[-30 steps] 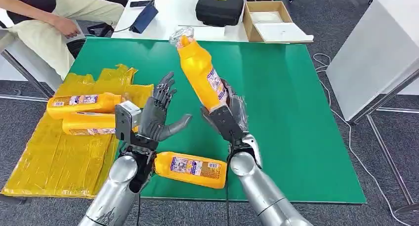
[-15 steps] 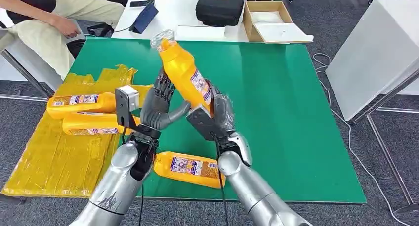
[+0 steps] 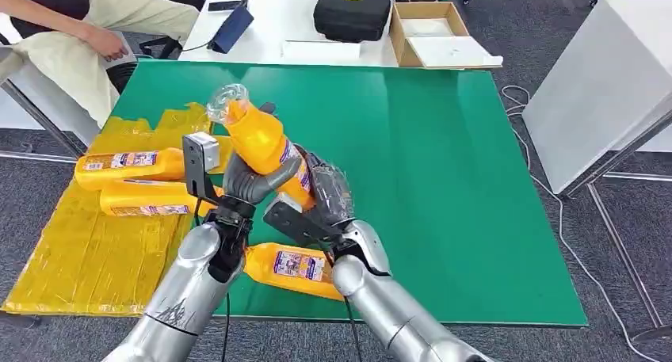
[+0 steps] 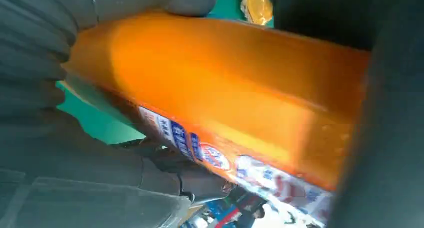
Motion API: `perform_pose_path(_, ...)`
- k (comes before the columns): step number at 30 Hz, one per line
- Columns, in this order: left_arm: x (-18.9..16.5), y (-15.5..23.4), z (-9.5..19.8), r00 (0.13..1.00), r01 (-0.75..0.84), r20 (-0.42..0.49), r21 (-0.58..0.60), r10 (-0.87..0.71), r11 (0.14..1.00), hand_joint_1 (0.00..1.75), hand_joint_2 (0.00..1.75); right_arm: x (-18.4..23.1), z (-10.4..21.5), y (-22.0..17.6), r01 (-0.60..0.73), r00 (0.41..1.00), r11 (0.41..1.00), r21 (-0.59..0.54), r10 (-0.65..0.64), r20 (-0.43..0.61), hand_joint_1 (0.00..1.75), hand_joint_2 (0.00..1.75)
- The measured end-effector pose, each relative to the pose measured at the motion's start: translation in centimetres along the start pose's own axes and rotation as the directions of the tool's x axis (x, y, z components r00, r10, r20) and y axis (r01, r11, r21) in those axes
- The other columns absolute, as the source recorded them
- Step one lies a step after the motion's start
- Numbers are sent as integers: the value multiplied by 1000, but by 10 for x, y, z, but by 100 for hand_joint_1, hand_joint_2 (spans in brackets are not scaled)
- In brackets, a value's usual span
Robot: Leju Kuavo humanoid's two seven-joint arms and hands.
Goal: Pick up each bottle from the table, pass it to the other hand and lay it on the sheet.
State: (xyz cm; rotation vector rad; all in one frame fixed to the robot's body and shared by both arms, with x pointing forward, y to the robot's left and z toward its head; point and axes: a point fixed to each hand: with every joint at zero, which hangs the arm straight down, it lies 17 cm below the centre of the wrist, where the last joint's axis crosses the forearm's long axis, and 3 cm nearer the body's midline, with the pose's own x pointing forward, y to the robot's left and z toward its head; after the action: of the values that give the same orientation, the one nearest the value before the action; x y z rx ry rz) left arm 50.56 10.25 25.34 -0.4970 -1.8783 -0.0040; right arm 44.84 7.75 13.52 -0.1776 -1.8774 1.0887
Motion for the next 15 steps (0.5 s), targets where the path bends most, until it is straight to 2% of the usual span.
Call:
perform_pose_path(14, -4, 8, 1, 1000, 2, -9, 22, -1, 1000, 0, 175, 0, 1, 10, -36, 999, 998, 51, 36, 3, 175, 175)
perform_pose_path(15, -3, 8, 1, 1000, 0, -9, 23, 0, 1000, 140, 175, 0, 0, 10, -40, 999, 998, 53, 40, 6, 175, 175)
